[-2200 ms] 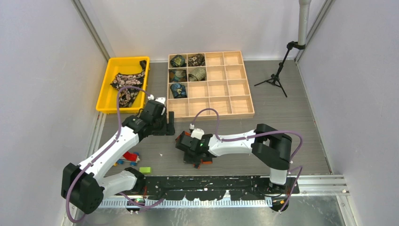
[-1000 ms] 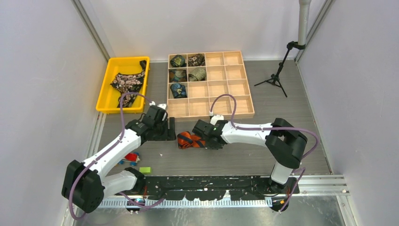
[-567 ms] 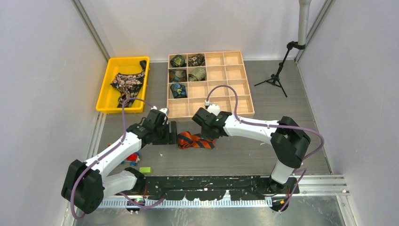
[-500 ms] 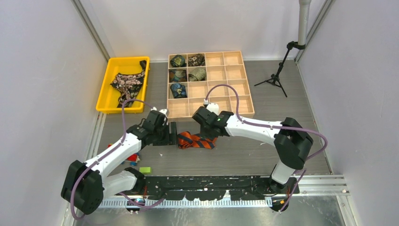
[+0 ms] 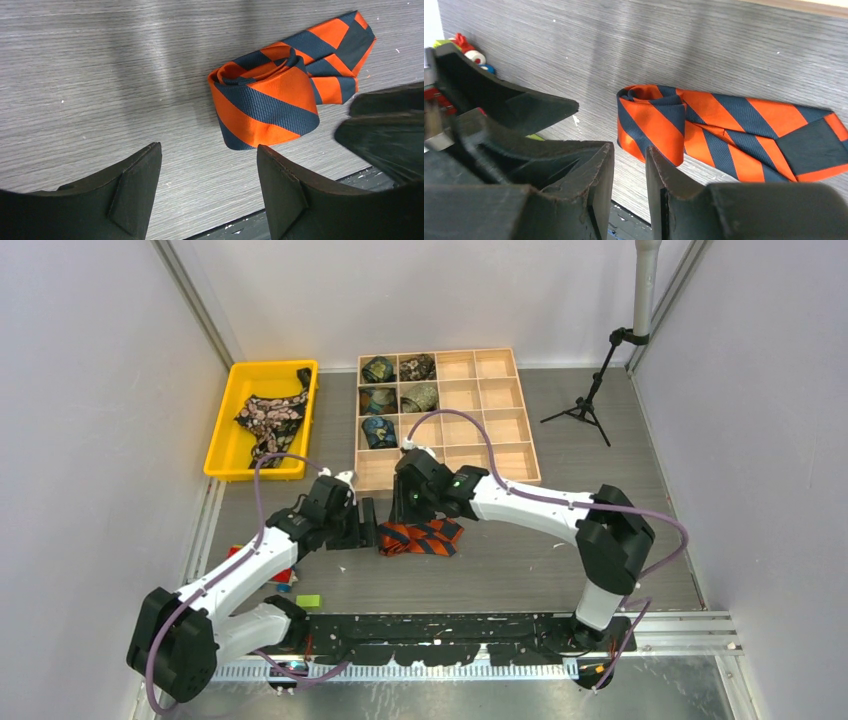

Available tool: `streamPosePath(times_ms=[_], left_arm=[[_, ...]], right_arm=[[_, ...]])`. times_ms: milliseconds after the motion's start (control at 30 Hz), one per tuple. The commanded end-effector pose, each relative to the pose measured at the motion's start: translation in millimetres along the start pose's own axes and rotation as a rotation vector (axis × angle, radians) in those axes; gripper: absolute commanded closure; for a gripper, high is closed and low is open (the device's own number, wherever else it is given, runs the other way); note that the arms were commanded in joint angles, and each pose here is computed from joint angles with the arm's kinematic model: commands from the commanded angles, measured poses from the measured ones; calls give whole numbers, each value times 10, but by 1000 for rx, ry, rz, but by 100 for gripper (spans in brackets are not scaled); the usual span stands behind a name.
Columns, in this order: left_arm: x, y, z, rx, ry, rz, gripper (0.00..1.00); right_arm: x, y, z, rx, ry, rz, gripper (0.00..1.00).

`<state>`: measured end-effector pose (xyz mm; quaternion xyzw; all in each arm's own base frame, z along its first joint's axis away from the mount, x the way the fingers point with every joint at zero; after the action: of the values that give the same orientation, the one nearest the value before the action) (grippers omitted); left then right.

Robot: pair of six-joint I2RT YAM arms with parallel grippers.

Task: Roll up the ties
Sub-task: Roll the tie at the center of the board.

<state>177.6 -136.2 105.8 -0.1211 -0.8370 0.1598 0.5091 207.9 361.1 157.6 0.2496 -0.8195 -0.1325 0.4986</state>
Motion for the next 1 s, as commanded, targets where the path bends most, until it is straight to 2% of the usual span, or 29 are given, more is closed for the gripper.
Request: streamPosePath(times_ms=[0,400,700,967], left_arm=[[44,-39,-70,1,-46,26,29],[14,-75,-55,2,-51,66,28],[-40,-159,-96,41,-76,125,21],[-77,-238,-132,124,-105,177,20]], right_arm=[[-86,117,-10,36,31,-48,65],[-302,-160,114,33,78,46,74],[-350,-278,187,30,94,71,77],[-414,-377,264,20,108,82,78]])
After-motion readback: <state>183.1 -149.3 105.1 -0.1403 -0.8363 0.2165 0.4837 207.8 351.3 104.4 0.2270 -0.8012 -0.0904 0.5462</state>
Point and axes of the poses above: each gripper's point midway between its finger pads, its own x axis back along the fingers, its own y axis along the line the jaws close on, z = x × y, the point moved 5 cm from there along x, back along the fingers, and after that the axes turned 2 degrees about x, right-handed, at the moved point
